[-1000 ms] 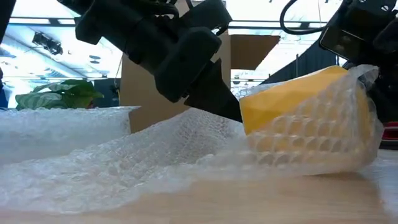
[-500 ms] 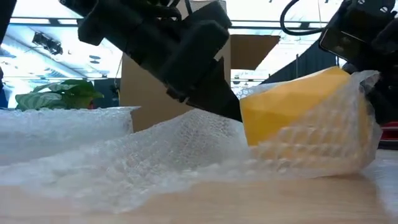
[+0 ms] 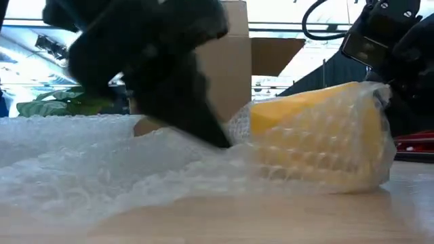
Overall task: Wrap mug
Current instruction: Wrap the yellow mug with the bubble wrap
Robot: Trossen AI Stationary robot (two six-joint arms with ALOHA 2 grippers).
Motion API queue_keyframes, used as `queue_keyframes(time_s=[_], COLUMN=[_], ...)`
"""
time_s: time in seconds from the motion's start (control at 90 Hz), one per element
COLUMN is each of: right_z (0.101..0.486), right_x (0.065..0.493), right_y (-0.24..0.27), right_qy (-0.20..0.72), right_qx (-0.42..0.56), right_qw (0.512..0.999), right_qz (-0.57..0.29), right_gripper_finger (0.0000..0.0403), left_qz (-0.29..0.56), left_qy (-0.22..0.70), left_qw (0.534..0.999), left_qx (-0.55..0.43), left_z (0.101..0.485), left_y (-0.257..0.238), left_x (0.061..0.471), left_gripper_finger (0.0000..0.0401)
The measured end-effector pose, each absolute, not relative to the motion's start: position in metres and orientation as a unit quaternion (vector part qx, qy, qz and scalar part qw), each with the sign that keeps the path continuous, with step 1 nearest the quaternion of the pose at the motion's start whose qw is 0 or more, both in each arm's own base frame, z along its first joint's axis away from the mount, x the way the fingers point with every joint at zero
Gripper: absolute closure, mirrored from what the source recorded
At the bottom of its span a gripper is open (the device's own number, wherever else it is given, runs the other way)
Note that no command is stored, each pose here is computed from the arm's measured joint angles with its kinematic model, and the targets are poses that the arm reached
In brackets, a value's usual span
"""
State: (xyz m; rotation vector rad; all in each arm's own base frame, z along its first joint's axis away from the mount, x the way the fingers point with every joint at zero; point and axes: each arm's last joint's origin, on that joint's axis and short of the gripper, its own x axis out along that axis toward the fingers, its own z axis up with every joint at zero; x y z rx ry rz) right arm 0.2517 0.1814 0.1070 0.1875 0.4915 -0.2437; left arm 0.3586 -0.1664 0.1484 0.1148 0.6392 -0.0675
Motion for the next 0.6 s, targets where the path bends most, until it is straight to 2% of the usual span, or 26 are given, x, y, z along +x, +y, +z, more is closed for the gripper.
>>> queue_keyframes(time_s=[0.156,0.389,0.6], right_z=[0.109,0.109,0.12], right_x=[0.255,0.258,0.252], right_y=[0.184,0.181,0.184], right_qy=[0.254,0.267,0.295], right_qx=[0.094,0.1,0.144], right_qw=[0.96,0.957,0.945], right_qz=[-0.067,-0.052,-0.012], right_gripper_finger=[0.0403,0.0403,0.0403], left_qz=[-0.047,-0.046,-0.049], left_qy=[0.285,0.292,0.294], left_qw=[0.954,0.952,0.952], left_qx=[0.076,0.074,0.063], left_z=[0.139,0.132,0.132], left_y=[-0.167,-0.164,-0.164], left_x=[0.367,0.37,0.37], left_gripper_finger=[0.0302,0.0302,0.0302])
